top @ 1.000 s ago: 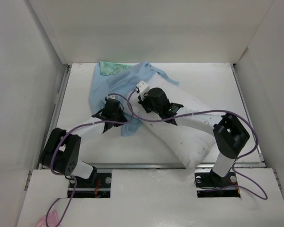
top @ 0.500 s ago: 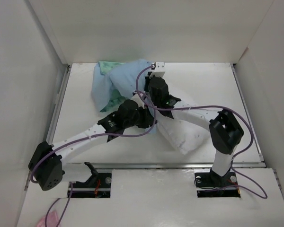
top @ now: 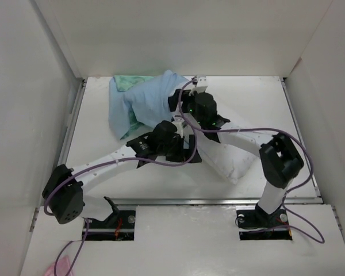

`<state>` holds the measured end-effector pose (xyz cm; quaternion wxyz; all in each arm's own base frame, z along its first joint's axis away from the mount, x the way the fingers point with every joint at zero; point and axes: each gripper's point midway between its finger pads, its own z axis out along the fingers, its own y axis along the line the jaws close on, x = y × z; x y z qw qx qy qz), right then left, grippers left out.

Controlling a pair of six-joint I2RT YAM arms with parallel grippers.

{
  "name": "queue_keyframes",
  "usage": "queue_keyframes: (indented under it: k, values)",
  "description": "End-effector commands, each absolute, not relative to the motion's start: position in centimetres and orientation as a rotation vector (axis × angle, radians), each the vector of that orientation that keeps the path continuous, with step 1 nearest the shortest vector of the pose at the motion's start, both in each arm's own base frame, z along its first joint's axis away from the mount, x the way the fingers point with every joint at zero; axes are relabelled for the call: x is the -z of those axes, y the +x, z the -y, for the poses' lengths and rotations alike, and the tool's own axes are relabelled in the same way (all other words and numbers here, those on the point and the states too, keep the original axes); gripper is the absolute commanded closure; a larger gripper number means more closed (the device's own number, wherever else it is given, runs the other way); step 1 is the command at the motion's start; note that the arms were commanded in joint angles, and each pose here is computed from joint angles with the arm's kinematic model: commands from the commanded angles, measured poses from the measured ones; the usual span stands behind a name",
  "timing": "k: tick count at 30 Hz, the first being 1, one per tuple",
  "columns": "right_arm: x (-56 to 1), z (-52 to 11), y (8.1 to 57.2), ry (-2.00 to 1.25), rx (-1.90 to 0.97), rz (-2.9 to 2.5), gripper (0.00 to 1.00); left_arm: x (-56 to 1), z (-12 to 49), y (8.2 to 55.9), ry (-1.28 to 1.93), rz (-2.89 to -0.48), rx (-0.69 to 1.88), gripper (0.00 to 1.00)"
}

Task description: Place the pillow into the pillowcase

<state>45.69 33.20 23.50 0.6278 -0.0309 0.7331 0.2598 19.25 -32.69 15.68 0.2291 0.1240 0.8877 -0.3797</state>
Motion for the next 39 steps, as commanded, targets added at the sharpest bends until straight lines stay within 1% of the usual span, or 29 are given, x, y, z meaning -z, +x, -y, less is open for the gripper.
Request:
queue_keyframes:
  k: [1,2,3,6,9,11,12,13,14,16,17,18,19,20,21,23,24,25,26,27,28,29,30,31,33,34,35,38,39]
  values:
    - [-31.4,-33.1,41.9,-0.281,-0.818,-1.521,0.01,-21.5,30.0,19.6,0.331,-2.382,0.967,0.0]
    - [-31.1,-32.1,40.8,-0.325,-0.798,-1.591,0.01,-22.5,29.2,20.2,0.313,-2.36,0.911,0.0]
    - [-31.0,-31.6,40.3,-0.418,-0.755,-1.607,0.0,-24.9,28.2,21.7,0.244,-2.292,0.834,0.0]
    - [-30.6,-28.8,39.8,-0.475,-0.663,-1.69,0.0,-28.5,24.8,24.1,0.108,-2.204,0.681,0.0]
    - [-30.5,-25.0,40.9,-0.477,-0.544,-1.709,0.0,-30.5,21.7,25.9,-0.011,-2.152,0.579,0.0]
    - [-29.3,-23.6,41.3,-0.537,-0.533,-1.736,0.0,-29.4,20.0,28.4,-0.065,-2.165,0.467,0.0]
    - [-29.3,-23.5,41.5,-0.572,-0.526,-1.737,0.0,-28.9,19.4,29.4,-0.081,-2.173,0.424,0.0]
    - [-27.0,-23.5,41.4,-0.665,-0.491,-1.776,0.0,-29.3,18.9,30.7,-0.099,-2.163,0.386,0.0]
    - [-26.7,-23.6,41.5,-0.712,-0.477,-1.775,0.0,-27.6,18.9,32.5,-0.099,-2.201,0.319,0.0]
    - [-25.1,-24.8,41.3,-0.826,-0.513,-1.765,0.0,-27.5,18.3,35.3,-0.096,-2.207,0.256,0.0]
    - [-24.9,-25.2,41.6,-0.87,-0.511,-1.74,0.0,-29.9,18.4,37.2,-0.101,-2.145,0.256,0.0]
    - [-24.5,-25.5,41.8,-0.891,-0.524,-1.738,0.0,-28.2,18.5,39.7,-0.097,-2.182,0.203,0.0]
    - [-25.2,-25.8,42.5,-0.887,-0.521,-1.715,0.0,-28.4,18.5,41.0,-0.03,-2.18,0.159,0.0]
    - [-24.2,-25.9,43.5,-0.878,-0.503,-1.742,0.0,-31.4,19.7,42.6,0.018,-2.115,0.2,0.0]
    - [-24.0,-25.9,44.1,-0.869,-0.487,-1.755,0.0,-28.9,20.2,44.9,0.064,-2.168,0.152,0.0]
    - [-24.3,-25.4,45.4,-0.841,-0.451,-1.757,0.0,-28.2,20.8,46.8,0.186,-2.189,0.078,0.0]
    - [-24.3,-25.4,45.4,-0.841,-0.451,-1.757,0.0,-31.1,21.5,48.3,0.198,-2.121,0.095,0.0]
    - [-24.7,-25.0,46.0,-0.81,-0.441,-1.751,0.0,-27.8,22.1,50.1,0.235,-2.173,0.039,0.0]
    - [-25.2,-24.7,46.5,-0.789,-0.438,-1.734,0.0,-26.9,22.2,50.5,0.275,-2.194,0.011,0.0]
    - [-24.9,-24.7,46.4,-0.77,-0.453,-1.746,0.0,-27.7,21.9,51.4,0.293,-2.163,-0.035,0.0]
    - [-25.6,-24.2,46.4,-0.751,-0.464,-1.74,0.0,-25.3,22.5,51.9,0.33,-2.197,-0.07,0.0]
    - [-26.0,-24.2,46.3,-0.763,-0.512,-1.72,0.0,-24.6,23.2,52.3,0.345,-2.184,-0.079,0.0]
    - [-26.1,-24.4,45.7,-0.778,-0.534,-1.713,0.0,-22.8,23.1,52.3,0.361,-2.202,-0.132,0.0]
    - [-27.0,-23.9,45.8,-0.757,-0.544,-1.697,0.0,-21.7,23.2,52.6,0.366,-2.2,-0.177,0.0]
    - [-26.9,-23.3,45.7,-0.74,-0.543,-1.703,0.0,-19.4,23.0,53.4,0.321,-2.209,-0.254,0.0]
    - [-26.9,-23.0,45.9,-0.727,-0.525,-1.708,0.0,-20.1,22.9,54.0,0.274,-2.183,-0.268,0.02]
    - [-26.8,-22.8,46.1,-0.722,-0.501,-1.709,0.0,-19.1,22.5,54.7,0.241,-2.193,-0.281,0.11]
    - [-25.8,-22.1,46.7,-0.715,-0.48,-1.738,0.0,-19.6,22.6,55.5,0.177,-2.168,-0.233,0.22]
    - [-25.4,-22.1,47.0,-0.722,-0.496,-1.742,0.0,-19.5,22.9,55.8,0.178,-2.161,-0.214,0.31]
